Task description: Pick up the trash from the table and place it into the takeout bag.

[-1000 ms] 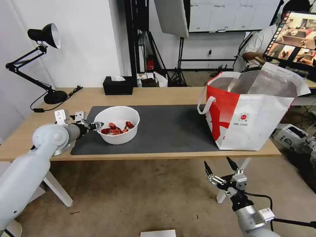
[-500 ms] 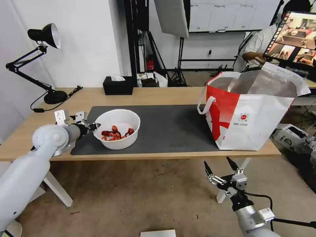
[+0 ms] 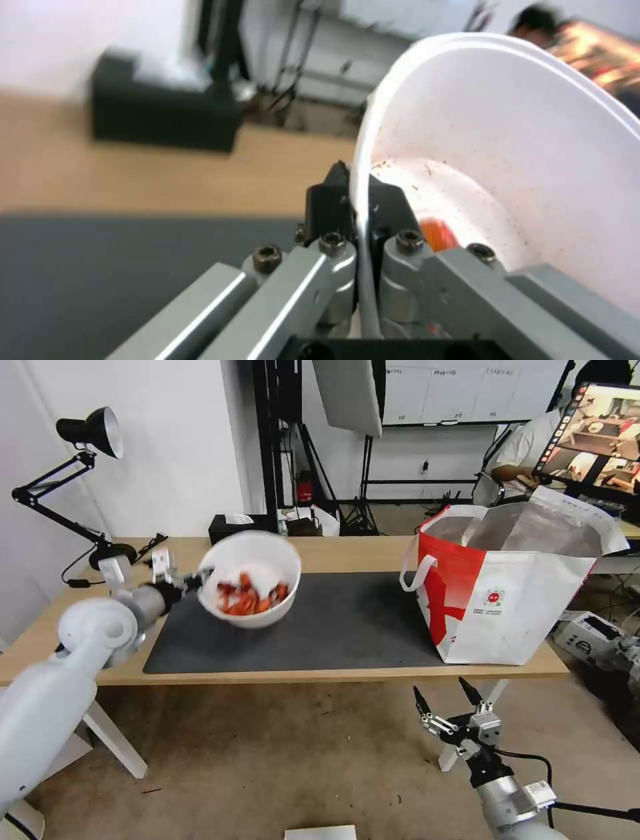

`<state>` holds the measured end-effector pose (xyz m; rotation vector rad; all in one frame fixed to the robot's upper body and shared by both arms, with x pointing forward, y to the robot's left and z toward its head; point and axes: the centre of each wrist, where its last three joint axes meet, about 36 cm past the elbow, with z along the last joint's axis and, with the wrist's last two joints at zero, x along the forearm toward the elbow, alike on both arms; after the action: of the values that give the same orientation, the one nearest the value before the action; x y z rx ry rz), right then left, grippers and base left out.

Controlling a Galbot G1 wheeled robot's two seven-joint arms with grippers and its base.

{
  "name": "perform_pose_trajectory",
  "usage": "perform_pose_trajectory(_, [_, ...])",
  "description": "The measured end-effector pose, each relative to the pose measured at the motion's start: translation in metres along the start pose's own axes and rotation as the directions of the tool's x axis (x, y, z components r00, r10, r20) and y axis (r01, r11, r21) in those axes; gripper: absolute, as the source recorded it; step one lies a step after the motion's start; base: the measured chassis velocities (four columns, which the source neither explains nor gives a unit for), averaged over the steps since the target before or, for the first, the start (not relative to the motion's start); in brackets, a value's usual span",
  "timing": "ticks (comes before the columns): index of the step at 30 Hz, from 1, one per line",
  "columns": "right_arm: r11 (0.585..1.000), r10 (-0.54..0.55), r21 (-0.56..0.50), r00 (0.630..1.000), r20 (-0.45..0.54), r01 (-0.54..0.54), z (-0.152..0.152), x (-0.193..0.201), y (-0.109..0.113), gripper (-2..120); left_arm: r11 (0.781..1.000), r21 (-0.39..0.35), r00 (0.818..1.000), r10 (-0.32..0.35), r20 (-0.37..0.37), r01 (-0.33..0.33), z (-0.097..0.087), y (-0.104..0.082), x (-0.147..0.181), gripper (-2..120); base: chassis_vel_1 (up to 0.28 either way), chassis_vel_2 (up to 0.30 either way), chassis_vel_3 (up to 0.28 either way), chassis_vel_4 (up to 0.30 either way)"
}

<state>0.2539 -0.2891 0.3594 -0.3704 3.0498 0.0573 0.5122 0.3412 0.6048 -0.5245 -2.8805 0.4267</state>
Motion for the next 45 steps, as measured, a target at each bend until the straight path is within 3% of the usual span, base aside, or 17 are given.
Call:
perform_pose_trajectory(6, [1.000,0.000,0.000,1.000,0.000,0.000,0.000,0.000,0.000,100,0.998,-0.037,0.996,0.062,0.070,-0.059,-0.014,-0.011,-0.006,0,0.000,0.000,0.000,0.000])
perform_pose_trajectory(8, [1.000,0.000,0.000,1.000,0.000,0.000,0.000,0.000,0.000,100,0.991,-0.093,0.987,0.111,0.117,-0.100,-0.018,-0.018,-0.011,0,0.000,0.000,0.000,0.000])
perform_pose_trajectory(12, [1.000,0.000,0.000,1.000,0.000,0.000,0.000,0.000,0.000,100,0.981,-0.132,0.978,0.157,0.135,-0.139,-0.016,-0.027,-0.015,0,0.000,0.000,0.000,0.000])
perform_pose_trajectory(24, [1.000,0.000,0.000,1.000,0.000,0.000,0.000,0.000,0.000,100,0.973,-0.143,0.968,0.204,0.147,-0.184,-0.021,-0.046,-0.039,0,0.000,0.000,0.000,0.000])
perform_pose_trajectory(29, [1.000,0.000,0.000,1.000,0.000,0.000,0.000,0.000,0.000,100,0.962,-0.148,0.959,0.249,0.138,-0.228,-0.028,-0.071,-0.067,0,0.000,0.000,0.000,0.000])
perform_pose_trajectory(35, [1.000,0.000,0.000,1.000,0.000,0.000,0.000,0.000,0.000,100,0.956,-0.127,0.955,0.276,0.105,-0.263,-0.023,-0.103,-0.109,0,0.000,0.000,0.000,0.000])
perform_pose_trajectory(38, [1.000,0.000,0.000,1.000,0.000,0.000,0.000,0.000,0.000,100,0.945,-0.123,0.946,0.315,0.080,-0.304,-0.016,-0.135,-0.139,0,0.000,0.000,0.000,0.000])
perform_pose_trajectory(45, [1.000,0.000,0.000,1.000,0.000,0.000,0.000,0.000,0.000,100,0.933,-0.125,0.934,0.349,0.078,-0.338,-0.020,-0.172,-0.167,0,0.000,0.000,0.000,0.000])
